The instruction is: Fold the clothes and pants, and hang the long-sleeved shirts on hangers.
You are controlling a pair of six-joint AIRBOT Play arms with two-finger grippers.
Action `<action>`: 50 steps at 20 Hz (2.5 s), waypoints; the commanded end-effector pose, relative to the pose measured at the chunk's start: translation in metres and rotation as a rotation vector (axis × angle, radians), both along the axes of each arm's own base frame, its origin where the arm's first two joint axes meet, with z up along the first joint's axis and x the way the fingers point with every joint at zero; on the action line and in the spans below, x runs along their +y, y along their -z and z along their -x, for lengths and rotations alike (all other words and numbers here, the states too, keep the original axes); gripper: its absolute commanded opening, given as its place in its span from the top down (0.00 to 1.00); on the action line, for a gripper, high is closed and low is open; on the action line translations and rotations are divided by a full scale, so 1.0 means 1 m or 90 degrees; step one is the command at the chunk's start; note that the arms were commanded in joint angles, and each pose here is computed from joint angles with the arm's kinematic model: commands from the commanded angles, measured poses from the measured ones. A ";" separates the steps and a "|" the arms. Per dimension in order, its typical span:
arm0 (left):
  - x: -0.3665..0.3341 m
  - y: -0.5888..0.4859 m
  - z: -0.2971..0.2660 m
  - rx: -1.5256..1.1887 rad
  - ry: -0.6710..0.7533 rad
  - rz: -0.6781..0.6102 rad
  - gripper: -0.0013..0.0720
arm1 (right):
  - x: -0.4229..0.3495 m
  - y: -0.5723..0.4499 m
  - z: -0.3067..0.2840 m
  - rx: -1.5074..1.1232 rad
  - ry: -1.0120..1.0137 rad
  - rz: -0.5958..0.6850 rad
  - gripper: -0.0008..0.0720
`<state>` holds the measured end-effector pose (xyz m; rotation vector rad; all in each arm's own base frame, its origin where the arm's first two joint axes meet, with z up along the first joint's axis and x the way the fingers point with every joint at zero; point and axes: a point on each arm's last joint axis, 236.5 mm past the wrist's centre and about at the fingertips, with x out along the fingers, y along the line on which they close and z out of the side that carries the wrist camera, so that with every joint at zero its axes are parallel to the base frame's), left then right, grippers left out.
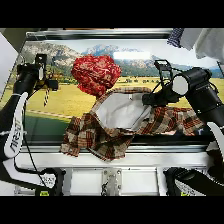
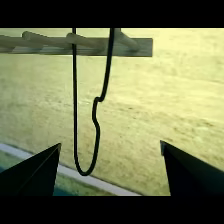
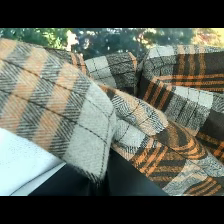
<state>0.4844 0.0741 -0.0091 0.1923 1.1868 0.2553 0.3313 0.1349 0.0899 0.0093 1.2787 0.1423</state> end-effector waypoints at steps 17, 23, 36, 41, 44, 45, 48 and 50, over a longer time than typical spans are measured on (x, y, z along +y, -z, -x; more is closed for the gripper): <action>0.065 0.098 -0.014 0.030 -0.037 -0.036 0.05 | 0.000 0.000 0.000 0.000 0.000 0.000 0.94; 0.066 0.114 -0.004 0.060 -0.052 -0.032 0.19 | 0.000 0.000 0.000 0.000 0.000 0.000 0.94; 0.067 0.051 -0.008 0.006 -0.049 -0.046 0.95 | 0.000 0.000 0.000 0.000 0.000 0.000 0.94; 0.035 -0.044 -0.002 -0.057 0.024 -0.077 0.95 | 0.000 0.000 0.000 0.000 0.000 0.000 0.94; -0.006 -0.100 0.007 -0.100 0.106 -0.097 0.95 | 0.000 0.000 0.000 0.000 0.000 0.000 0.94; -0.026 -0.116 0.012 -0.107 0.161 -0.097 0.95 | 0.000 0.000 0.000 0.000 0.000 0.000 0.94; -0.107 -0.142 0.050 -0.083 0.405 -0.028 0.95 | 0.000 0.000 0.000 0.000 0.000 0.000 0.94; -0.157 -0.155 0.096 -0.051 0.595 0.040 0.95 | 0.000 0.000 0.000 0.000 0.000 0.000 0.94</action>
